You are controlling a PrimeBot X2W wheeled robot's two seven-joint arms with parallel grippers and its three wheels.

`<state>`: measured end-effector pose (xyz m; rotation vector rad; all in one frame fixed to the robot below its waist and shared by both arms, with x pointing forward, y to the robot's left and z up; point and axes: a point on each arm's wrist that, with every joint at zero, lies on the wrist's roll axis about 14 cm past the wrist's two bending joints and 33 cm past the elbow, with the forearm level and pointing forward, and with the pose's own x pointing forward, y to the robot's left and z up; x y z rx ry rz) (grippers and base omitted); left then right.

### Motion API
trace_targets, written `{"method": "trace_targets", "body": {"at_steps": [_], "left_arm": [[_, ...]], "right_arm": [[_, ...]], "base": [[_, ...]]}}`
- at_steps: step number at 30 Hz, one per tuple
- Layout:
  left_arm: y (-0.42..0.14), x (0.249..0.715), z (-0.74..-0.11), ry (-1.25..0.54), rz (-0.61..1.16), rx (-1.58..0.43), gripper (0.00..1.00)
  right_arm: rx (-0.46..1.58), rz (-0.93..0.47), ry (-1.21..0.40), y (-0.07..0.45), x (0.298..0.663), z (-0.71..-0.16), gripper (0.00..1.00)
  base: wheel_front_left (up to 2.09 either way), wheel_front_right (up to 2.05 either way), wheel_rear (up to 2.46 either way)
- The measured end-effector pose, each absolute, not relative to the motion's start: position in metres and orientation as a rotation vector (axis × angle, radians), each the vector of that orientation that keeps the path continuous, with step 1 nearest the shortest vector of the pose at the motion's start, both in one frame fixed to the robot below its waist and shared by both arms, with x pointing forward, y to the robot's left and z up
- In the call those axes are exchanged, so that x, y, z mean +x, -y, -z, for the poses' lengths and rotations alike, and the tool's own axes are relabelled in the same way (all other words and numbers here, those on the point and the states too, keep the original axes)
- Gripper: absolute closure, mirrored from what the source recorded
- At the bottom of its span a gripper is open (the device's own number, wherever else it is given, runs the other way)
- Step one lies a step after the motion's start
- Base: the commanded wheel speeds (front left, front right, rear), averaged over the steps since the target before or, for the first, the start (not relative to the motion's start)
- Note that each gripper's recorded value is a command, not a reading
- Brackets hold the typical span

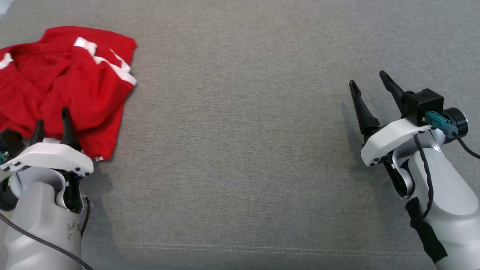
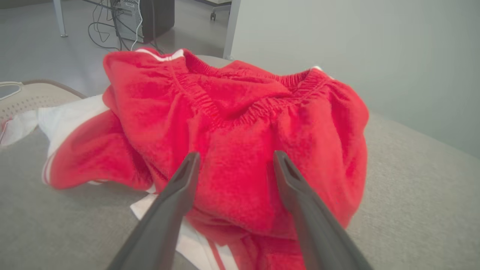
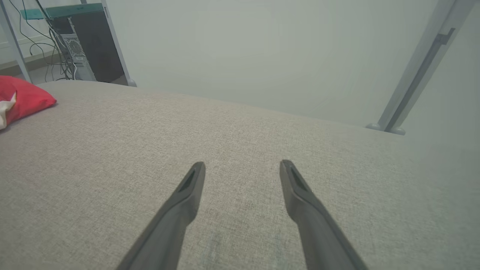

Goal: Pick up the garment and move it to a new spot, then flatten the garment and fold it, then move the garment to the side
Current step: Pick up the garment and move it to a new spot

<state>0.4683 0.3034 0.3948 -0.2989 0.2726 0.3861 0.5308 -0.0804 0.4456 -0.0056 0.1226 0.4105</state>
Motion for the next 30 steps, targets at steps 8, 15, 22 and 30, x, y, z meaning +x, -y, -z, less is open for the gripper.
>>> {"method": "trace_targets", "body": {"at_steps": [8, 15, 22, 30], "left_arm": [[-0.306, 0.481, -0.393, -0.272, -0.413, -0.274, 1.00], [-0.295, 0.509, -0.476, -0.020, -0.307, -0.195, 1.00], [-0.254, 0.519, -0.560, 0.214, -0.152, -0.117, 1.00], [-0.134, 0.518, -0.630, 0.404, 0.201, -0.076, 1.00]], "right_arm": [[-0.014, -0.353, -0.131, 0.106, 0.530, -0.443, 0.00], [0.015, -0.357, -0.085, 0.098, 0.531, -0.462, 0.00], [0.030, -0.367, -0.075, 0.090, 0.523, -0.470, 0.00], [0.055, -0.332, -0.057, 0.100, 0.512, -0.482, 0.00]], "base": [[0.00, 0.00, 0.00], [0.00, 0.00, 0.00], [0.00, 0.00, 0.00], [0.00, 0.00, 0.00]]}}
